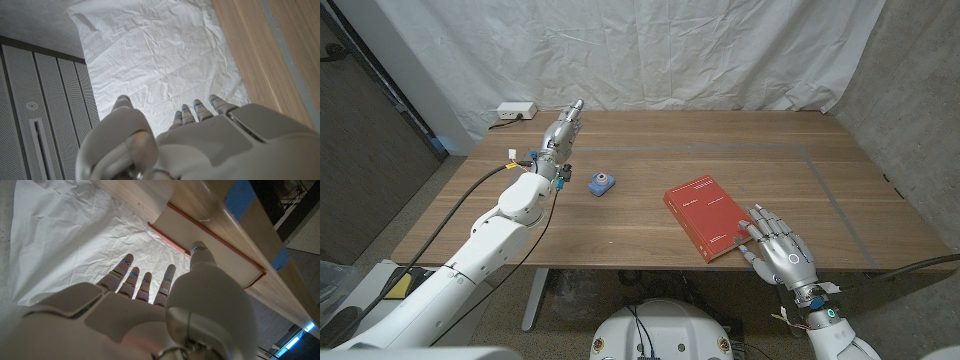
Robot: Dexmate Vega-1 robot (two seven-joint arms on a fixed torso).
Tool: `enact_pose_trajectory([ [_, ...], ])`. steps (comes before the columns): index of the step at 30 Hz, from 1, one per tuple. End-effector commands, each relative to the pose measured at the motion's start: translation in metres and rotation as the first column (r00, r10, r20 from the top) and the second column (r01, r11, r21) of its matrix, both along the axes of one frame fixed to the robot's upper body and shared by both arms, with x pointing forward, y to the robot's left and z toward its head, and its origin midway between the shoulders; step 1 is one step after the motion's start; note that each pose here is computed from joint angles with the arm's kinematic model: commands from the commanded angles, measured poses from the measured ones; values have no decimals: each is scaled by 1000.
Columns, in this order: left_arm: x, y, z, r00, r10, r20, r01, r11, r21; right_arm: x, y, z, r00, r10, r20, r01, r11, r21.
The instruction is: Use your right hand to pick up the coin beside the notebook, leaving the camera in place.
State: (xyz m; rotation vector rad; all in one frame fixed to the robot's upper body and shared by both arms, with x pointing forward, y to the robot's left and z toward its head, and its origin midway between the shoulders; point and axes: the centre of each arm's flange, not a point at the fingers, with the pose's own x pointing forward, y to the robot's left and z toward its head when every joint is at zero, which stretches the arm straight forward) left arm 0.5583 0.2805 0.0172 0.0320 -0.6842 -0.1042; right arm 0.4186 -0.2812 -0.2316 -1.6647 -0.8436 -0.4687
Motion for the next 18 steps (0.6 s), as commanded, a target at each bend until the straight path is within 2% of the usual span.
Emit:
enact_pose_trajectory([
  [1,7,0,-2,1000,-11,-13,11,1000,-2,3,4,4,1000,11,-5,-11,1000,-9],
  [9,5,-2,1,1000,-3,-9,3,1000,1,4,5,3,1000,12,-5,-12,1000,-6],
  [18,6,-7,0,1000,-12,-11,12,1000,3,0,4,0,1000,12,6,-12,1000,-9],
])
